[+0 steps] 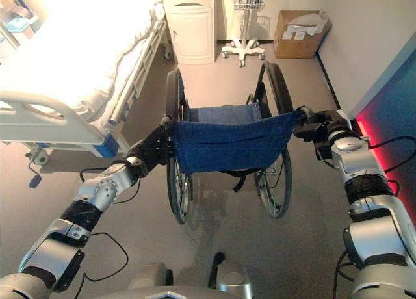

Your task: Push the wheelchair next to the bed

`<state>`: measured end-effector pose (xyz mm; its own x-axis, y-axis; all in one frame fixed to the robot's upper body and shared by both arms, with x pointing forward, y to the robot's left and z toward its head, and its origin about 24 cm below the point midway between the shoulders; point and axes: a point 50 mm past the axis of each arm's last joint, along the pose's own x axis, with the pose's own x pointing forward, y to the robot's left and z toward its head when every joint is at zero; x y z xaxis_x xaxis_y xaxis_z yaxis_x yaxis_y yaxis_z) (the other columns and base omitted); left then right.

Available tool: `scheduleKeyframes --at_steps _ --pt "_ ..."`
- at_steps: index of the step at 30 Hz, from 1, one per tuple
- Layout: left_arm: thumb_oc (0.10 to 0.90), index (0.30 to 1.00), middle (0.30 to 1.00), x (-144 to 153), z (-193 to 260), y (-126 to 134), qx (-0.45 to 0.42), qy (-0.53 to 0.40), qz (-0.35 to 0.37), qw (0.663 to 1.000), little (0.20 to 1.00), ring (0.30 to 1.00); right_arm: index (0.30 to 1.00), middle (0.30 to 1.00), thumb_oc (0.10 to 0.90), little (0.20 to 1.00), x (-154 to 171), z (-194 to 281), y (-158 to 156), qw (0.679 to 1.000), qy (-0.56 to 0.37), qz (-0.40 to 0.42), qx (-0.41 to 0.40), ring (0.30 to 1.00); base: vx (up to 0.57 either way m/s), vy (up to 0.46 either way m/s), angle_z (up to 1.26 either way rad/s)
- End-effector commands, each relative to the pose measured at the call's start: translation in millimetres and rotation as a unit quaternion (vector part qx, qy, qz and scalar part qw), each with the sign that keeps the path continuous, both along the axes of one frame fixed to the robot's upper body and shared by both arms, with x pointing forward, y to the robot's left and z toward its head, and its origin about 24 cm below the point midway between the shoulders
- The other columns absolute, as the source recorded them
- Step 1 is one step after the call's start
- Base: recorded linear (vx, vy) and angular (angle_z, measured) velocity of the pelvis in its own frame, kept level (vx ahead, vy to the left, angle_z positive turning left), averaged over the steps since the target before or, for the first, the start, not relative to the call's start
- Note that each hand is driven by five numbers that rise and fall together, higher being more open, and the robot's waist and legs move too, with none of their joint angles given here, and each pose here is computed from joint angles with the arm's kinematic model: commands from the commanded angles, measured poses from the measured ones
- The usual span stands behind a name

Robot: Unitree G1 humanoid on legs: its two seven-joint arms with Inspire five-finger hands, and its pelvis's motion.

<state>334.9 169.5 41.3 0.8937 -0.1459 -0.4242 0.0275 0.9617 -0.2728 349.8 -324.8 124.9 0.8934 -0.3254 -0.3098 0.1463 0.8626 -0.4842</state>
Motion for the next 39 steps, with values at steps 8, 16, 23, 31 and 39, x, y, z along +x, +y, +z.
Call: scheduleKeyframes --at_steps 8,16,23,31,39 --pt "0.4 0.3 0.3 18.3 63.0 22.2 0.005 -0.172 0.031 0.985 0.3 0.3 0.3 0.3 0.4 0.3 39.2 46.1 115.4 0.97 -0.129 0.208 0.009 0.3 0.39 -0.032 -0.18" --pt "0.4 0.3 0.3 20.6 68.4 32.3 0.023 -0.178 0.051 0.982 0.3 0.3 0.3 0.3 0.4 0.3 38.9 29.8 123.3 0.968 -0.114 0.222 0.017 0.3 0.29 0.024 -0.47" --pt "0.4 0.3 0.3 26.9 64.0 28.2 0.023 -0.168 0.064 0.983 0.3 0.3 0.3 0.3 0.4 0.3 31.2 15.0 116.9 0.973 -0.101 0.206 0.022 0.3 0.27 0.123 0.32" --pt "0.4 0.3 0.3 31.8 76.0 29.9 0.026 -0.194 0.092 0.976 0.3 0.3 0.3 0.3 0.4 0.3 34.6 34.6 129.2 0.965 -0.134 0.226 0.023 0.3 0.18 -0.121 0.28" --pt "0.4 0.3 0.3 27.6 68.4 18.4 0.038 -0.193 0.075 0.978 0.3 0.3 0.3 0.3 0.4 0.3 35.4 39.1 127.1 0.968 -0.142 0.206 0.032 0.3 0.31 -0.184 0.69"
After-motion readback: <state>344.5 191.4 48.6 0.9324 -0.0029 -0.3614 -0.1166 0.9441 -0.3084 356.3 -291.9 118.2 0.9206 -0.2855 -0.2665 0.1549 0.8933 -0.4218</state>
